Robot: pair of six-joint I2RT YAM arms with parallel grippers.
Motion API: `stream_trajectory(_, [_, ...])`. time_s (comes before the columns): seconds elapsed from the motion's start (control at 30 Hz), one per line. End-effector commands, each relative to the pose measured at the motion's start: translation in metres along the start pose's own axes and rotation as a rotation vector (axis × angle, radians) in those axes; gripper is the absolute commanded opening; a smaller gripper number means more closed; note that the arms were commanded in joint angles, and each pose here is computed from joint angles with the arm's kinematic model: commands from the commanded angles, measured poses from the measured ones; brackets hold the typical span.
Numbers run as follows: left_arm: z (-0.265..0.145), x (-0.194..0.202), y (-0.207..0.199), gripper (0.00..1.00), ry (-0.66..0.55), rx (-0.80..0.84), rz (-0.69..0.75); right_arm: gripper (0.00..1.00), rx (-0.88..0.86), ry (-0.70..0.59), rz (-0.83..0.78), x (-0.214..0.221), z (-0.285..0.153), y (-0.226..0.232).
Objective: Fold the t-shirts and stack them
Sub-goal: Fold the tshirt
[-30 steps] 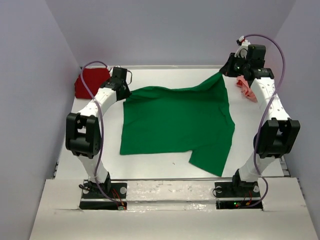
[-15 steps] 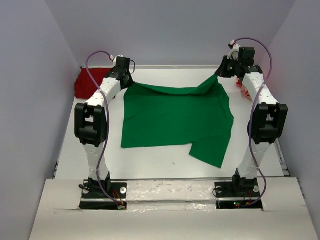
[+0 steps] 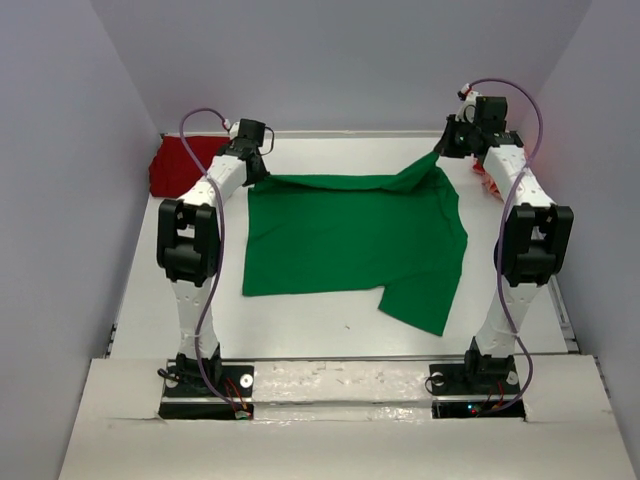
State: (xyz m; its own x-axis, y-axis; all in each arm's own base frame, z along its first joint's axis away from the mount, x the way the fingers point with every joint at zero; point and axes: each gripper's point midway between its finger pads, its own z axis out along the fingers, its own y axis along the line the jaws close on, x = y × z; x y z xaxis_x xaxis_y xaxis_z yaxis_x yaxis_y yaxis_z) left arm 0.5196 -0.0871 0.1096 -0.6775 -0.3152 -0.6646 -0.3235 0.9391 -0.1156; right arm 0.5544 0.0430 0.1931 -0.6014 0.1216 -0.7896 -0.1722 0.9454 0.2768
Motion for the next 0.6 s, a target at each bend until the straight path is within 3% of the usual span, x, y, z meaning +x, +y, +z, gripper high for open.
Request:
stream_trajectory(0.0, [-0.004,-0.004,0.009,0.0,-0.007,-0.057,-0.023,0.0,0.092,-0.072,-0.009,-0.03,-0.034,-0.004])
stream_trajectory(0.2, [-0.001,0.006,0.02,0.0,0.011,-0.093,-0.051,0.0,0.249,-0.028,0.037,-0.017,-0.052,-0.026])
stream_trajectory(0.57, [-0.001,0.034,0.038,0.01,0.051,-0.143,-0.065,0.0,0.325,0.111,0.119,0.044,-0.064,-0.019])
